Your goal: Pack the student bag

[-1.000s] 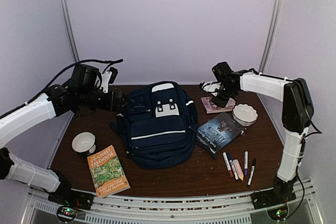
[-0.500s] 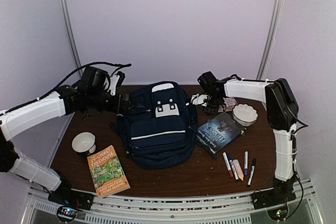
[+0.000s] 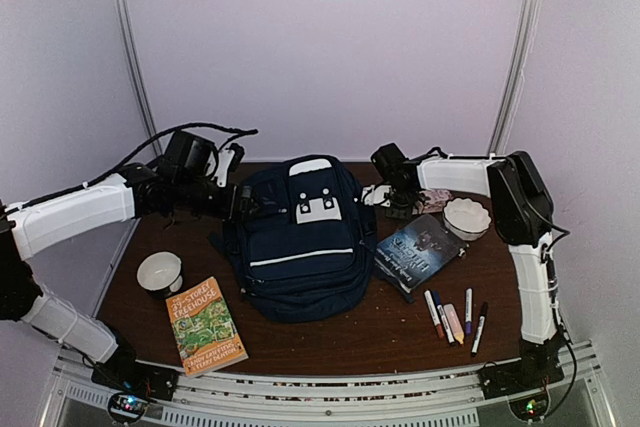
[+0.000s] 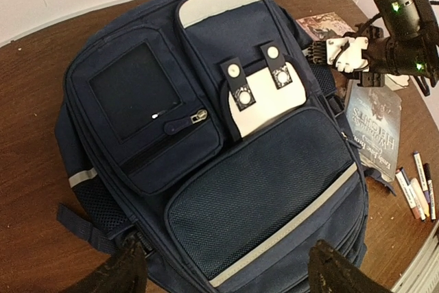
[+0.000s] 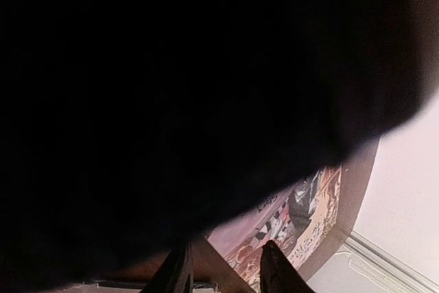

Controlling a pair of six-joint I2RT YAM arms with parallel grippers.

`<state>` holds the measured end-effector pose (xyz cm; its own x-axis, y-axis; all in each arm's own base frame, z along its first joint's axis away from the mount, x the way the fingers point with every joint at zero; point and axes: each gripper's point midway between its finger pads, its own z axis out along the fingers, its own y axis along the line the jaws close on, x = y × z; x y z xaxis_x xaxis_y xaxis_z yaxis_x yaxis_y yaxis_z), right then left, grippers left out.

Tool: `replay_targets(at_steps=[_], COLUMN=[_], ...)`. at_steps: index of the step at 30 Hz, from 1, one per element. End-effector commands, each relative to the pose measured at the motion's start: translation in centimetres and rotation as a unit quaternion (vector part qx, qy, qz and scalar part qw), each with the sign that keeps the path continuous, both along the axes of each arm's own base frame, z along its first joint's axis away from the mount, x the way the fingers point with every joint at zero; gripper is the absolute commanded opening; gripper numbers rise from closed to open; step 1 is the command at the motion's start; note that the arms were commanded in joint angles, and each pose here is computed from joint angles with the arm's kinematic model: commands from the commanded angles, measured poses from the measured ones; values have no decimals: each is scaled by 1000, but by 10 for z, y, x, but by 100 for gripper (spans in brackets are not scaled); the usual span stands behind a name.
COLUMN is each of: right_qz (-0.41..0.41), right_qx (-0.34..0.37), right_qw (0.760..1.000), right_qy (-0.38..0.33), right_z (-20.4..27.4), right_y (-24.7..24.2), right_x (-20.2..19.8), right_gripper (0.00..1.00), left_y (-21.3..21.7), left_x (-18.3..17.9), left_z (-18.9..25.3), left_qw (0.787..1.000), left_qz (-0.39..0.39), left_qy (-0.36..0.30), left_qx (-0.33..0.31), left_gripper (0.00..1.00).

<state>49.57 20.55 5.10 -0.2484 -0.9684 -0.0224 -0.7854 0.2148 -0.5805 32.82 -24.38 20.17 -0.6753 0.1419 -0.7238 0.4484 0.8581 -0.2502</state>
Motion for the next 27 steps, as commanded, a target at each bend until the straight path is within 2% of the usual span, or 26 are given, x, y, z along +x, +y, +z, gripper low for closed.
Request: replay_targets(at_steps=[1, 9, 20, 27], right_qz=[-10, -19, 23, 21], right_qx=[-8, -4, 40, 25], right_qw=[999, 999, 998, 999], right_qy=[-38, -48, 36, 44], right_z=[8, 12, 9, -1], right_y=[-2, -8, 3, -4], right_x=[23, 37, 0, 1], right_gripper=[32, 28, 29, 28], left_y=[-12, -15, -19, -20], left_x=[10, 13, 14, 14], left_z=[19, 15, 11, 10], left_qw=[999, 1000, 1000, 1000], left_qz=[-10, -9, -15, -15], left_qy=[-29, -22, -14, -12], left_qx=[-21, -21, -22, -24], left_gripper=[83, 83, 83, 83])
